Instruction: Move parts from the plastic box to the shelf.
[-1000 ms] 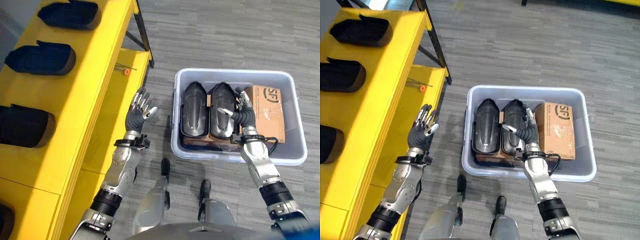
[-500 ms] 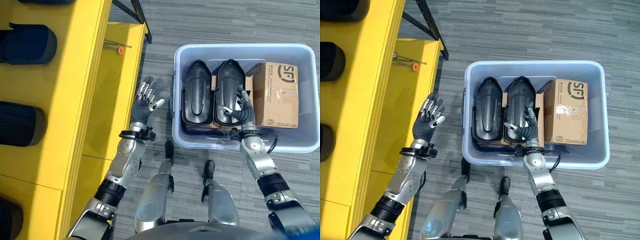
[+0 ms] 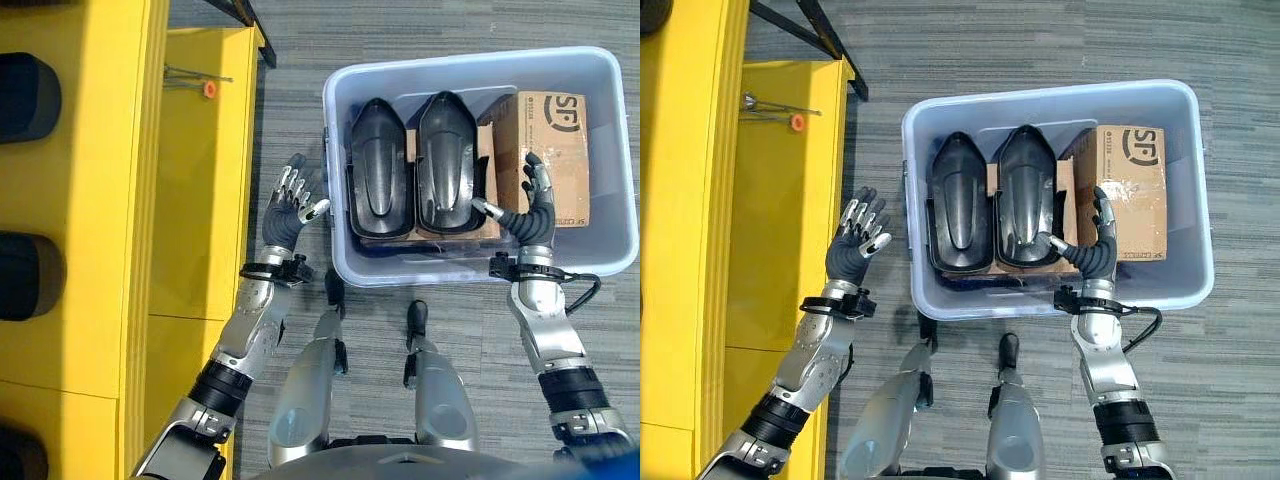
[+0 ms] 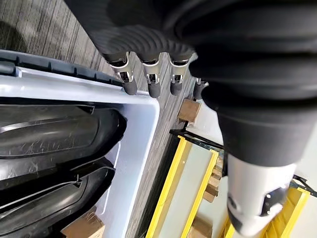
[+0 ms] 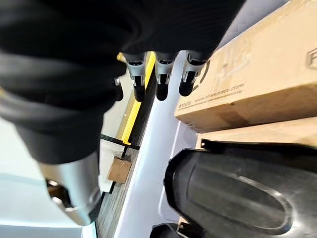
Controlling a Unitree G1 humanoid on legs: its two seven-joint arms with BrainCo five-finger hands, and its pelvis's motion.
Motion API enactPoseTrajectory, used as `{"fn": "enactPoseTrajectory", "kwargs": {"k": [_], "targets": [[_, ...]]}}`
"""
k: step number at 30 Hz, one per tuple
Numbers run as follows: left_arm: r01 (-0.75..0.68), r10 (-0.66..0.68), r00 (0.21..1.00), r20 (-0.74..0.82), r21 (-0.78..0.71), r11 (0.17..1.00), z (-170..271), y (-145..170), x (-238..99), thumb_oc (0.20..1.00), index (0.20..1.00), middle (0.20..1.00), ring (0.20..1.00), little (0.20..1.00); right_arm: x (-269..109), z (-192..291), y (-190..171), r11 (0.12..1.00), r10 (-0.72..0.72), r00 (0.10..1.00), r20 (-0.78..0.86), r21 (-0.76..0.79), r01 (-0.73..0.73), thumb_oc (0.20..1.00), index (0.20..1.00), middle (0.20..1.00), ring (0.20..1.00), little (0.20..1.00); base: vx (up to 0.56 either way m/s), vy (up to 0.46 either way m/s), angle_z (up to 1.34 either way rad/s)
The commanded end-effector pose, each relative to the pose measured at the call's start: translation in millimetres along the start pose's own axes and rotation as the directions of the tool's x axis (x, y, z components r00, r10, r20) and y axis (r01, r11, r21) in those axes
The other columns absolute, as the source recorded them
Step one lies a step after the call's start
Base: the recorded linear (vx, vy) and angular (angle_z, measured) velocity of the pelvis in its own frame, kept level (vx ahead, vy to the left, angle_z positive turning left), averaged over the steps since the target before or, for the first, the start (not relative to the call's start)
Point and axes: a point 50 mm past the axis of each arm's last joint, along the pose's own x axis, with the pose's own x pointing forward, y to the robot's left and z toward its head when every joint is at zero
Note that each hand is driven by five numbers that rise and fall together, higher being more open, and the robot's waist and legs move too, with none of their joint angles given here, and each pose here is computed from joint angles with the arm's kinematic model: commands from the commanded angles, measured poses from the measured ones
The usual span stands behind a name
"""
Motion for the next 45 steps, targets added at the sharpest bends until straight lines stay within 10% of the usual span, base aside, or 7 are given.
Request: {"fn": "enactPoseTrajectory", "kwargs": {"k": [1, 45], "targets": [[0.027, -0.032, 0.983, 0.183, 0.032, 0.999, 32.8, -6.8, 8.9, 1.000, 1.000, 1.000, 1.000, 1.000, 13.3, 26.8, -9.1, 0.998, -0.058, 0.988, 0.145, 0.023, 0.055, 1.000, 1.000, 1.000, 1.000, 1.000, 0.00, -0.016, -0.09], [0.058, -0.055, 0.971, 0.232, -0.006, 0.998, 40.8, -20.5, 16.9, 1.000, 1.000, 1.000, 1.000, 1.000, 49.9, 5.5, -14.7, 0.981, -0.176, 0.984, 0.030, -0.071, 0.178, 1.000, 1.000, 1.000, 1.000, 1.000, 0.00, -0.002, -0.01]]}}
